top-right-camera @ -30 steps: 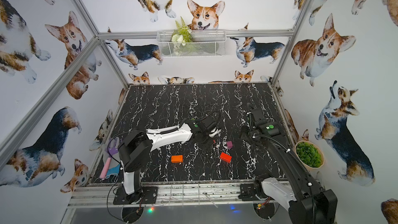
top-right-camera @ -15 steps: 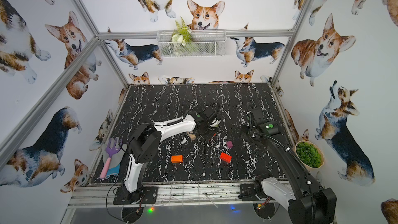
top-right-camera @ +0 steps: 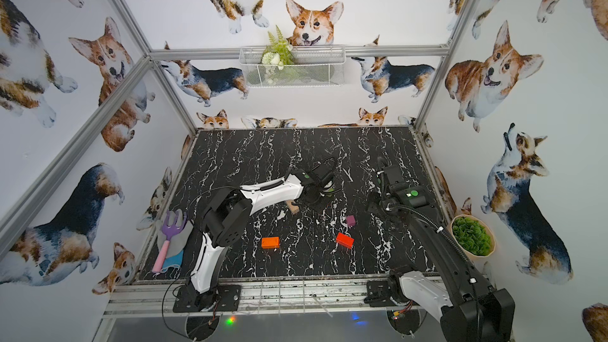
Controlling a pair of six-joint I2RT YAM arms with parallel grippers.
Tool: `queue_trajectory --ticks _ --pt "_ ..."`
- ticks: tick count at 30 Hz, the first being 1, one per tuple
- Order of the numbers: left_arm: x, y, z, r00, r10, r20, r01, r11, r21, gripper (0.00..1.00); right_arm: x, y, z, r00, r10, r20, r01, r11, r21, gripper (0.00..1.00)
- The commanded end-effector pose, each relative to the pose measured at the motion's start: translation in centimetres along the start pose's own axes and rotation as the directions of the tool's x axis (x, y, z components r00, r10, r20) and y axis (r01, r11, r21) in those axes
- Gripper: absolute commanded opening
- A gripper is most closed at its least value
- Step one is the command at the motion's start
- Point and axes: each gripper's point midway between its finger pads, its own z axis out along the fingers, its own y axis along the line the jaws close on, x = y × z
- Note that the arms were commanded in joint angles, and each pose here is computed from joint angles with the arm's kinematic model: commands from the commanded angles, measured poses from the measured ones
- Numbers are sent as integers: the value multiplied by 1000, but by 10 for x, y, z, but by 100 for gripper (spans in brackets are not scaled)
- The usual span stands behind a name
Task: Assemble a heart with building blocks
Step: Assemble the building block at the center of the board.
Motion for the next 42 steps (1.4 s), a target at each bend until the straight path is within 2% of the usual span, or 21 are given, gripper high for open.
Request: queue_trajectory --ticks 1,19,30,32,37,42 --pt "1 7 2 1000 -19 -15 18 999 -40 18 -1 -2 -2 1000 5 7 -5 1000 9 65" --pt "-7 5 6 998 -48 -29 46 998 -43 23 2 -4 -3 1000 0 11 0 1000 8 65" --pt "-11 1 -1 998 -59 -5 58 997 -42 51 2 -3 -2 1000 -4 6 4 1000 2 65" --pt "-13 1 -5 998 -56 9 56 997 -51 55 2 -3 -2 1000 -5 3 5 1000 2 65" --pt "-18 1 -21 997 -70 45 72 996 -47 56 3 -3 -1 1000 -3 1 3 1000 -2 68" --pt "-20 7 -65 989 -98 109 105 993 -60 56 6 3 2 1000 -4 -26 3 1000 -29 67"
